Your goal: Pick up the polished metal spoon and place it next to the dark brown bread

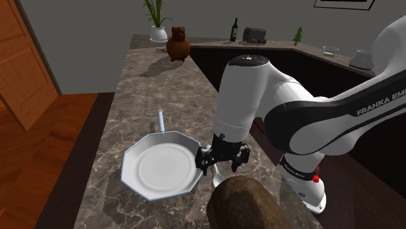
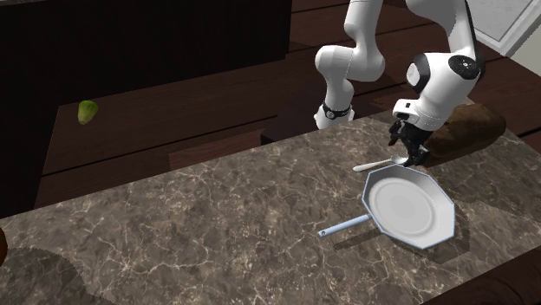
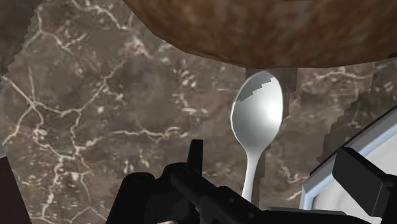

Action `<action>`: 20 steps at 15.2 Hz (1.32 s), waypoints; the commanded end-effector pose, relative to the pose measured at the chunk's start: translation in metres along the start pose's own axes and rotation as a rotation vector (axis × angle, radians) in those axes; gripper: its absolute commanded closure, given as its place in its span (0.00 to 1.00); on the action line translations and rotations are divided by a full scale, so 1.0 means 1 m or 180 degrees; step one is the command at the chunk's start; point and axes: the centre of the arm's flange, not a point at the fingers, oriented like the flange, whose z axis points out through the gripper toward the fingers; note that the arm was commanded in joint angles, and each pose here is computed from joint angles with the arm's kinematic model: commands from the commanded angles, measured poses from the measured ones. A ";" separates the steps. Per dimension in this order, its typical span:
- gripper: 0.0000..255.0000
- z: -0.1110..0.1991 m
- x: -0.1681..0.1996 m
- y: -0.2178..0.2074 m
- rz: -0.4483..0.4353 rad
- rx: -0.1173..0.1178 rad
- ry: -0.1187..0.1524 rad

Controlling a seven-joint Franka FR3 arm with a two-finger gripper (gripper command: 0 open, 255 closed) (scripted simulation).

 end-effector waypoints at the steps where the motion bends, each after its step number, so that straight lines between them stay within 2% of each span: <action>1: 0.00 0.030 0.008 -0.002 0.0026 -0.0132 -0.0110; 6: 0.00 0.030 0.008 -0.002 0.0026 -0.0132 -0.0110; 7: 1.00 0.025 0.011 0.000 0.0026 -0.0135 -0.0107; 15: 1.00 0.015 0.013 0.007 0.0028 -0.0134 -0.0109; 16: 1.00 0.030 0.008 -0.002 0.0026 -0.0132 -0.0110; 17: 1.00 0.016 0.010 0.001 0.0020 -0.0093 -0.0102; 18: 0.00 0.016 0.010 0.001 0.0020 -0.0093 -0.0102; 20: 0.00 0.008 0.039 0.004 0.0023 -0.0026 -0.0167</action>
